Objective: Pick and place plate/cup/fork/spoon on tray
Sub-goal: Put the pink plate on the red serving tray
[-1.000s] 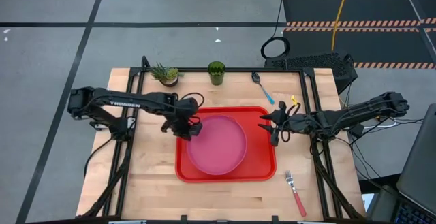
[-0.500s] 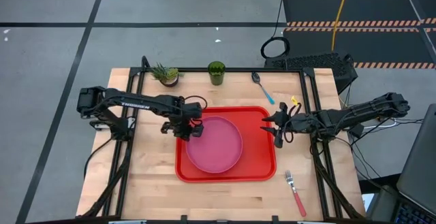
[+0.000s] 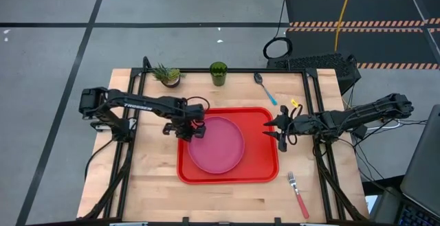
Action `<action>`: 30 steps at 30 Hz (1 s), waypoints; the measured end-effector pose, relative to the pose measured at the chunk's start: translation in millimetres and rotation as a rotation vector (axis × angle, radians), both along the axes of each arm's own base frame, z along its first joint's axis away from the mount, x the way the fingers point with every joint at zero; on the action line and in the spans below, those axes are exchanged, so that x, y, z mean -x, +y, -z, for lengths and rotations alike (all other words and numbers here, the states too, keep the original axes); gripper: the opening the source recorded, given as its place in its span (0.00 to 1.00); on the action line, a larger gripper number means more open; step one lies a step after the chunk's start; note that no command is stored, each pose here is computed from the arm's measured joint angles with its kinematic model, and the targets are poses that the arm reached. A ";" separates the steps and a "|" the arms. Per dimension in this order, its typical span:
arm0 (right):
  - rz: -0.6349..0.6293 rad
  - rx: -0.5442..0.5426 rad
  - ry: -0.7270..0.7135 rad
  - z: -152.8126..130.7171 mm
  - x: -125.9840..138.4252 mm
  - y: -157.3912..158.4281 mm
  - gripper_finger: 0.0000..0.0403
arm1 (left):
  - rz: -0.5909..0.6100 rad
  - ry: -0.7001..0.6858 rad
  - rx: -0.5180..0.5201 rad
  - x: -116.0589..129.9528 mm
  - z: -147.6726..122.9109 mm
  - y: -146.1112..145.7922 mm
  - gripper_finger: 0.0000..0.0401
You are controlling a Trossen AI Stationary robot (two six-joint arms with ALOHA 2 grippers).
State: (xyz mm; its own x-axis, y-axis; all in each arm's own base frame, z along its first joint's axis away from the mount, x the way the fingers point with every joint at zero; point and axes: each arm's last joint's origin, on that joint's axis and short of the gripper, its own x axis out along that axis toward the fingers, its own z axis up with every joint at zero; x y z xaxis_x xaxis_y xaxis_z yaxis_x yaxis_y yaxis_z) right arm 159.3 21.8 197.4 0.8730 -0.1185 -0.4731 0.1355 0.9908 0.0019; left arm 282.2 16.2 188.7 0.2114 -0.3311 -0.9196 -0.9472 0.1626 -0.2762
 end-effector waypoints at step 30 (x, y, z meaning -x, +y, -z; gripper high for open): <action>-0.001 0.013 0.031 2.6 1.4 -0.4 0.37 | 0.119 -0.102 0.045 -10.4 -3.2 -2.1 0.19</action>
State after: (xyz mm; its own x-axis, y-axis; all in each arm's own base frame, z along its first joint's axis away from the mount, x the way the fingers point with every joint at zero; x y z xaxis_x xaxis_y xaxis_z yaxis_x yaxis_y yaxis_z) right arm 157.8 21.4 194.8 0.8578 -0.1242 -0.4987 0.1346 0.9908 -0.0151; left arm 292.6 14.0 191.9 0.2594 -0.4000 -0.8790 -0.8887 0.2574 -0.3794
